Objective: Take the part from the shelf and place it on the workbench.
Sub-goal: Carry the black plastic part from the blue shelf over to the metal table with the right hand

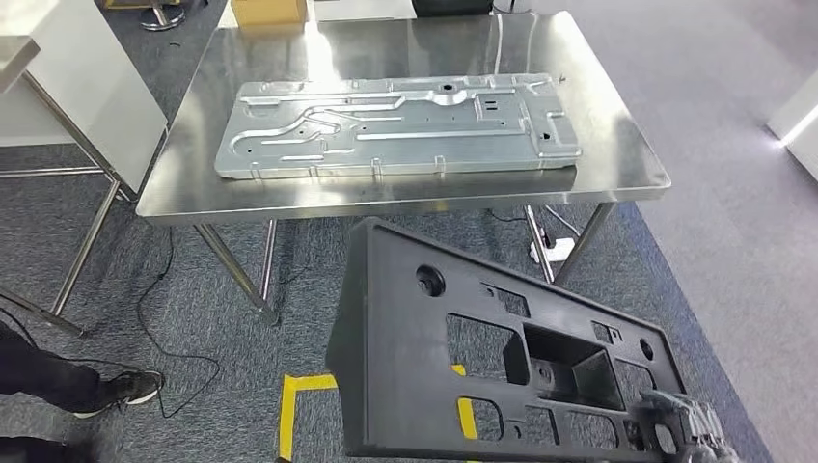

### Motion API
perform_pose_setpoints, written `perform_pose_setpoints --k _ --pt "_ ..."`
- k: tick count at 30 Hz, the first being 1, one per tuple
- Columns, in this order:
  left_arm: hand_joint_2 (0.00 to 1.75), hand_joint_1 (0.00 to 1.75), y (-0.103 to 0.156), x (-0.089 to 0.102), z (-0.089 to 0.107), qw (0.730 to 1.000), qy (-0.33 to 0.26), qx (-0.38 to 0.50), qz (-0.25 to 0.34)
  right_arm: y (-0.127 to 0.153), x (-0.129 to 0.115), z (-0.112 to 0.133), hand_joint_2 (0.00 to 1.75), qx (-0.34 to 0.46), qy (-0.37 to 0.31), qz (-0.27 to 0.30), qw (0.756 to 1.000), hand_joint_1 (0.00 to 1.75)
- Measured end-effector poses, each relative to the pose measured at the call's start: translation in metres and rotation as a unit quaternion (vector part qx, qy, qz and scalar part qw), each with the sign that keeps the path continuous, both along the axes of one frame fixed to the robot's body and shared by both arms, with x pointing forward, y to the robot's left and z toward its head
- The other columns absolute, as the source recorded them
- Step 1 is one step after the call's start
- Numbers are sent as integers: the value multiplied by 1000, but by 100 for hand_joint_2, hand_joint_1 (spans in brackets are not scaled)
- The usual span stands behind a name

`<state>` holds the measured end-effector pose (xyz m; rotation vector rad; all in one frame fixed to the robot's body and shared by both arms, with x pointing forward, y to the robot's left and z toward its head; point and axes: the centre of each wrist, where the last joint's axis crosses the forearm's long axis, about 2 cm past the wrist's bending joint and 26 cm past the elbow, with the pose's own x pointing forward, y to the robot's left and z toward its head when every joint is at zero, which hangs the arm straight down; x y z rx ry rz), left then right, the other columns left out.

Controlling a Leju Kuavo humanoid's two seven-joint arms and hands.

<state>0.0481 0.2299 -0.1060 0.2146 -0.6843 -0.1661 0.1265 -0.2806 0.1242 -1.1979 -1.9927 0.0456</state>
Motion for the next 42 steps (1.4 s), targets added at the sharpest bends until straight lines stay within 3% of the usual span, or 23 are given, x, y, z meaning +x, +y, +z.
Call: perform_pose_setpoints --k 42 --pt "175 0 -2 -2 0 1000 -2 -14 -6 5 4 -2 175 9 16 -7 1000 175"
